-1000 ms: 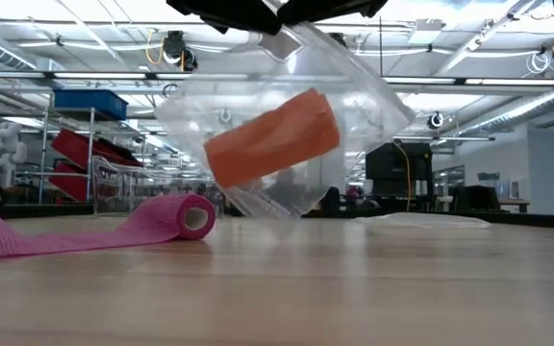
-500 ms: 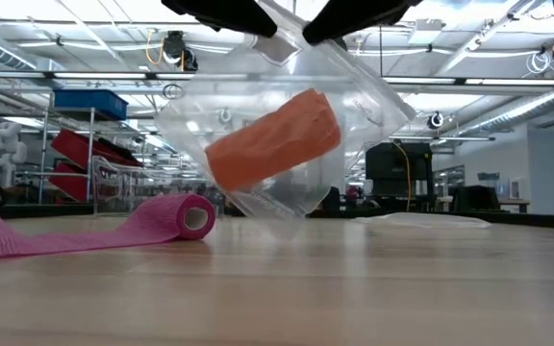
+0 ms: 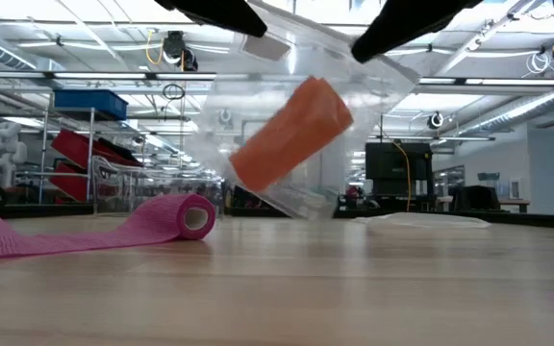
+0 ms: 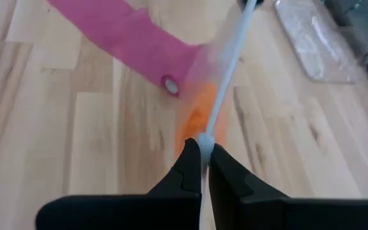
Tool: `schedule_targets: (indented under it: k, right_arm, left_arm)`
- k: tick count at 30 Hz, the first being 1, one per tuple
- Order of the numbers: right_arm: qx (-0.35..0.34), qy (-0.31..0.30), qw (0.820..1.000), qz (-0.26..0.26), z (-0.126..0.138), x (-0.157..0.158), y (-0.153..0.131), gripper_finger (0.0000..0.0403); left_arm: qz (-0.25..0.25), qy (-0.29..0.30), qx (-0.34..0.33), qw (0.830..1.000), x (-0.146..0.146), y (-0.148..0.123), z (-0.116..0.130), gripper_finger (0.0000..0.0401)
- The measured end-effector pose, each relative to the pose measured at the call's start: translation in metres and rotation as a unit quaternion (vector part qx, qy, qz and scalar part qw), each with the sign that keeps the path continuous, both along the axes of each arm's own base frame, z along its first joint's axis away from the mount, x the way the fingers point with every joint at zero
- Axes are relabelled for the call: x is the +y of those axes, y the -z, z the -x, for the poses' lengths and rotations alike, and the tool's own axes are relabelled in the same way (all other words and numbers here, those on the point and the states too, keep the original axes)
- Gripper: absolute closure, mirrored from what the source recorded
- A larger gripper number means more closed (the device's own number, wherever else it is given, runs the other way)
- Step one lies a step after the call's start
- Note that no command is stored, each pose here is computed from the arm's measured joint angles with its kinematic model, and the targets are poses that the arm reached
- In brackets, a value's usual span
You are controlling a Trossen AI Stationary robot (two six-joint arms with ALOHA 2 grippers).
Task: Roll bandage
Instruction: Close the transparent zip bag, then put the packed rolled orange bandage into the transparent bin
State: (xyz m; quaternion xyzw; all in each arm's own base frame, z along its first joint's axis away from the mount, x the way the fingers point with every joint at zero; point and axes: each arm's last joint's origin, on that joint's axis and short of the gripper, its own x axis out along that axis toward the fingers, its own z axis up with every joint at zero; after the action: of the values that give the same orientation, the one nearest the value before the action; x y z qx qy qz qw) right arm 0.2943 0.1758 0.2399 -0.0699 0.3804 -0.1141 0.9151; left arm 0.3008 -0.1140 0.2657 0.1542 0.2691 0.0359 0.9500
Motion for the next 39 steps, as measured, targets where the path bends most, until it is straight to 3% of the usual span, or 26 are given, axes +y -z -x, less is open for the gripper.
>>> schedule_targets:
  k: [23,27,34,39]
  right_arm:
    - [0.007,0.017,1.0,-0.007,0.011,0.009,0.003,0.0393]
    - [0.008,0.002,1.0,-0.001,0.011,0.01,0.003,0.0346]
    - [-0.009,0.069,0.997,-0.02,0.017,0.003,-0.003,0.0227]
    - [-0.066,0.041,0.997,-0.011,0.0,-0.001,-0.013,0.0174]
  left_arm:
    - [-0.002,-0.013,-0.006,1.0,-0.002,-0.005,0.006,0.0401]
    - [-0.006,-0.017,-0.002,1.0,-0.001,-0.005,0.007,0.0401]
    - [-0.004,-0.015,-0.003,1.0,-0.001,-0.005,0.007,0.0401]
    - [0.007,-0.019,-0.006,1.0,-0.001,-0.005,0.006,0.0401]
